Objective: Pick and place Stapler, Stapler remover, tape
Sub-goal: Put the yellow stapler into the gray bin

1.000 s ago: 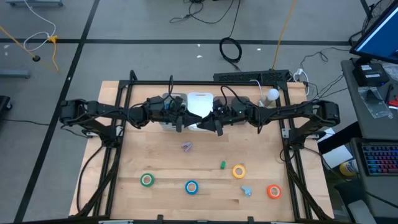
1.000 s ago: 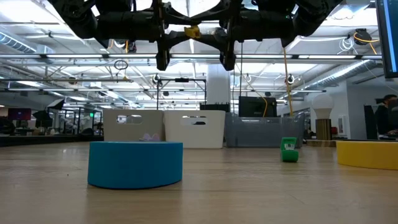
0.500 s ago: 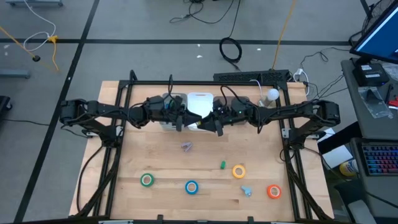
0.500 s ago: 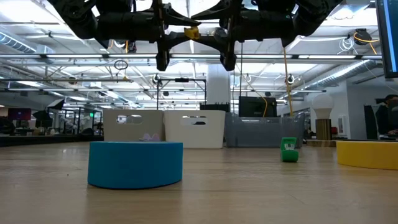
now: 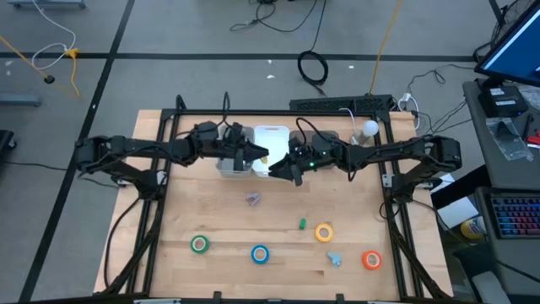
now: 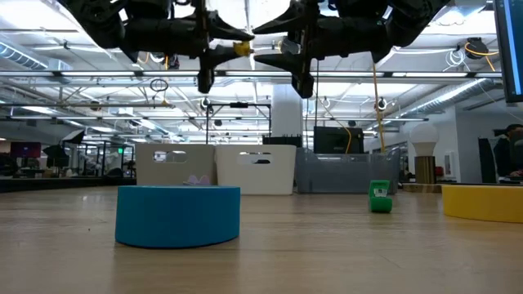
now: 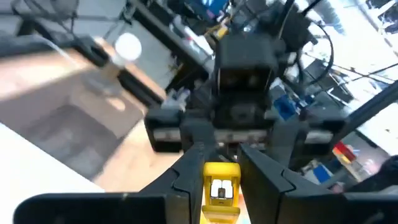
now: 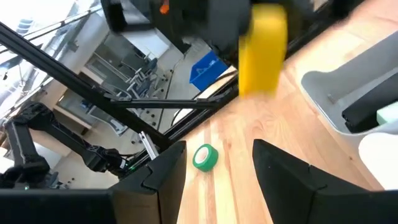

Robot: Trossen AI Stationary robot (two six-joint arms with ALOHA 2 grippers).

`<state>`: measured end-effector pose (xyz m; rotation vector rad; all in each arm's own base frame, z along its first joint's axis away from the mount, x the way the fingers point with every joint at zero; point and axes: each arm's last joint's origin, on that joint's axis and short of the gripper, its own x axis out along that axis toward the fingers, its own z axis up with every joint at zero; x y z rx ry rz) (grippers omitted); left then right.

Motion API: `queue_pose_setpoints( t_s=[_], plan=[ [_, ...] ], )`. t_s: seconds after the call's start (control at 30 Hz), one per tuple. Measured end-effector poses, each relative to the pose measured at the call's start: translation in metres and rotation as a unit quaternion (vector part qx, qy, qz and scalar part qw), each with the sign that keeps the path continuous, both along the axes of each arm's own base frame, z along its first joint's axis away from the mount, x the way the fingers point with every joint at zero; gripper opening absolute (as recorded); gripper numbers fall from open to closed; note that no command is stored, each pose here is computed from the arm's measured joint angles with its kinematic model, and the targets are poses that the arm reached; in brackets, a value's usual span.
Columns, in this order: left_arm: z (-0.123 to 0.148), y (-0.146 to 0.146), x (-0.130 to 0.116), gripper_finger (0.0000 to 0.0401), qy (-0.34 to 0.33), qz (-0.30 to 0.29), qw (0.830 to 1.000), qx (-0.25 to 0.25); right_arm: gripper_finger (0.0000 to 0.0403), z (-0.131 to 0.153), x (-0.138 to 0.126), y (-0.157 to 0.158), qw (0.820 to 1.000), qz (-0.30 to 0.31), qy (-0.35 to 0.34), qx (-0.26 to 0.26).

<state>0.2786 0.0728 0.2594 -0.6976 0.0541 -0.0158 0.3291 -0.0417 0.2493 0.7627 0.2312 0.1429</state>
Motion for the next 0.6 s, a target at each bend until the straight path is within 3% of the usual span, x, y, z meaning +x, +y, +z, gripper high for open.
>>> queue_pose_setpoints(
  t_s=[0.17, 0.27, 0.33, 0.43, 0.6],
  plan=[
    [0.003, 0.011, -0.022, 0.0092, 0.070, 0.044, 0.997, 0.002, 0.0175, -0.003, -0.001, 0.000, 1.000, 0.001, 0.016, -0.004],
    [-0.002, 0.015, -0.039, 0.0092, 0.146, 0.099, 0.984, -0.011, 0.0174, -0.004, -0.001, 0.000, 1.000, 0.003, 0.014, -0.016],
    [-0.006, 0.016, -0.048, 0.0092, 0.190, 0.138, 0.972, -0.018, 0.0174, -0.003, -0.001, -0.001, 1.000, 0.003, 0.012, -0.023],
    [-0.018, 0.017, -0.063, 0.0092, 0.280, 0.195, 0.939, -0.036, 0.0175, -0.003, -0.001, -0.003, 1.000, 0.000, 0.009, -0.024],
    [-0.031, 0.019, -0.076, 0.0092, 0.365, 0.249, 0.896, -0.043, 0.0172, -0.003, -0.001, -0.007, 1.000, -0.006, 0.009, -0.024]
  ],
)
